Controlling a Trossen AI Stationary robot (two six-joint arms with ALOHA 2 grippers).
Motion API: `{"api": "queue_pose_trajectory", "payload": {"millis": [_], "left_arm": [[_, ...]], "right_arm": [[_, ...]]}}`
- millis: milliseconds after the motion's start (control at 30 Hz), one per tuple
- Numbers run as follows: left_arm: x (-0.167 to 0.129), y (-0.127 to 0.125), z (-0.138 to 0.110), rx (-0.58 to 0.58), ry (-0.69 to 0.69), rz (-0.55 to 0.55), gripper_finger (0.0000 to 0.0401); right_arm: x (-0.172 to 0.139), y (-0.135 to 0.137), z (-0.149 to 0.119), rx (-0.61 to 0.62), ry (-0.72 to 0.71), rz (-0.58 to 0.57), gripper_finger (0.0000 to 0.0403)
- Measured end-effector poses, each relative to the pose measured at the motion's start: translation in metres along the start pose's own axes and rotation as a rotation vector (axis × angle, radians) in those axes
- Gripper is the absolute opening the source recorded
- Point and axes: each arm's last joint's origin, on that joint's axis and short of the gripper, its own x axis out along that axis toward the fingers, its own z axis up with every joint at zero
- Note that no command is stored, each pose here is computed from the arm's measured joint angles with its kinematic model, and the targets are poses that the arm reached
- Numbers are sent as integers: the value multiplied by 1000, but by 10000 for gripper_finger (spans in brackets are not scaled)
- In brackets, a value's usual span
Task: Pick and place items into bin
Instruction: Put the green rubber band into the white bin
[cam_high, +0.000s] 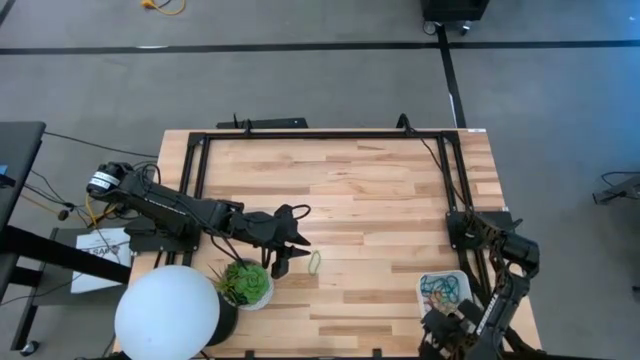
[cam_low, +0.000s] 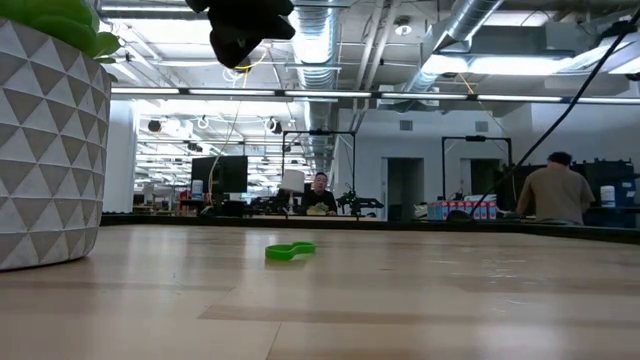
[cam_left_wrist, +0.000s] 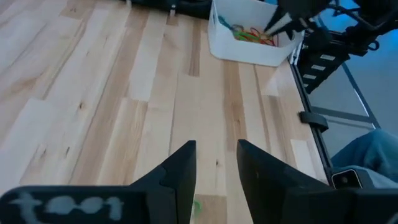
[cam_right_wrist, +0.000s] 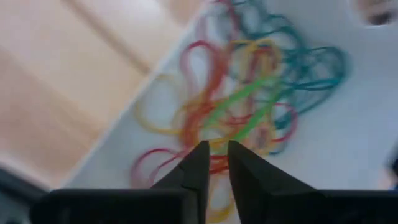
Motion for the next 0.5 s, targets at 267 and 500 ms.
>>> {"api": "queue_pose_trajectory", "payload": {"millis": [267, 500], "left_arm": [[0, 0, 0, -5, -10, 15, 104], [0, 0, 4, -31, -58, 46, 104]], "right_arm": [[0, 4, -1, -141, 9, 42, 103], [-1, 9, -3, -151, 23, 97, 107]]}}
